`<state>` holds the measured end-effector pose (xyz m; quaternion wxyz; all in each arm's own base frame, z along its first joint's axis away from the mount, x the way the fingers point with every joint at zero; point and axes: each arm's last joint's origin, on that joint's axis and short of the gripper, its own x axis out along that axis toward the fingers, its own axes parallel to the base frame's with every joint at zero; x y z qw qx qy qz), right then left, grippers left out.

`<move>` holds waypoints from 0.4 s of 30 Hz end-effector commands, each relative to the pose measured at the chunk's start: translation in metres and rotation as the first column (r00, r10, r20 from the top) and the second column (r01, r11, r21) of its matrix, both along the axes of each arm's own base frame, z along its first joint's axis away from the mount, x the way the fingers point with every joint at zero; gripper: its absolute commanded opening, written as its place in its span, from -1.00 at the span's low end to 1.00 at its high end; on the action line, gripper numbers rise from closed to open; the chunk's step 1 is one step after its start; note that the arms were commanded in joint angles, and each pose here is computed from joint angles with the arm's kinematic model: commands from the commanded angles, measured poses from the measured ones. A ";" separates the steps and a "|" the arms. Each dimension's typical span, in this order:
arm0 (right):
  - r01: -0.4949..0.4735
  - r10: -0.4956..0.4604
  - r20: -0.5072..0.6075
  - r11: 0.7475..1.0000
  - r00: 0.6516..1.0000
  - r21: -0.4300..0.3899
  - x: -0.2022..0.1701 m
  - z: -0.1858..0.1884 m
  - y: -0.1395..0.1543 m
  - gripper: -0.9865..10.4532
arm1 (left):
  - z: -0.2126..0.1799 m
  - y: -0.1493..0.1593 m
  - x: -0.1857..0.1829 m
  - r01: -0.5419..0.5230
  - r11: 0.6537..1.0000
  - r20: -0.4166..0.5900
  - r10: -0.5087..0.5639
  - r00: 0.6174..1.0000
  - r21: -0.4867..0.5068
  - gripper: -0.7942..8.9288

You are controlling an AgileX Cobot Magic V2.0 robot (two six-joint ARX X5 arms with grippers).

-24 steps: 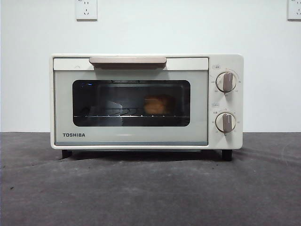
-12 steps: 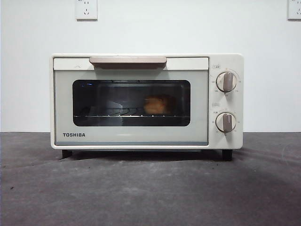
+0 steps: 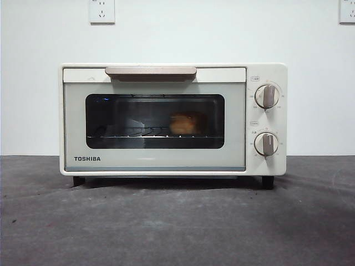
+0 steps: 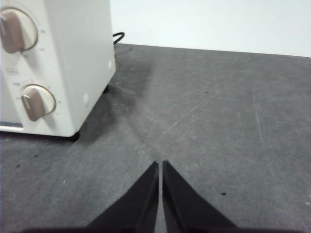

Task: The left arm flap open the oven, the right arm pick bread and place it into oven, the left arm flap close the oven

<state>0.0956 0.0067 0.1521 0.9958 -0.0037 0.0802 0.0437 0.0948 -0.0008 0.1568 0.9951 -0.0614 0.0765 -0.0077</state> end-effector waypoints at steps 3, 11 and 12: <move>0.018 -0.018 -0.015 1.000 1.000 -0.005 0.000 -0.003 -0.002 -0.81 | -0.007 0.000 0.001 -0.003 1.000 -0.026 0.003 1.000 0.009 -0.79; 0.026 -0.026 0.002 1.000 1.000 -0.004 0.000 -0.002 -0.003 -0.81 | -0.007 0.000 0.001 -0.003 1.000 -0.026 0.003 1.000 0.009 -0.79; 0.026 -0.026 0.009 1.000 1.000 -0.003 0.001 -0.001 -0.003 -0.81 | -0.007 0.000 0.001 -0.003 1.000 -0.026 0.003 1.000 0.009 -0.79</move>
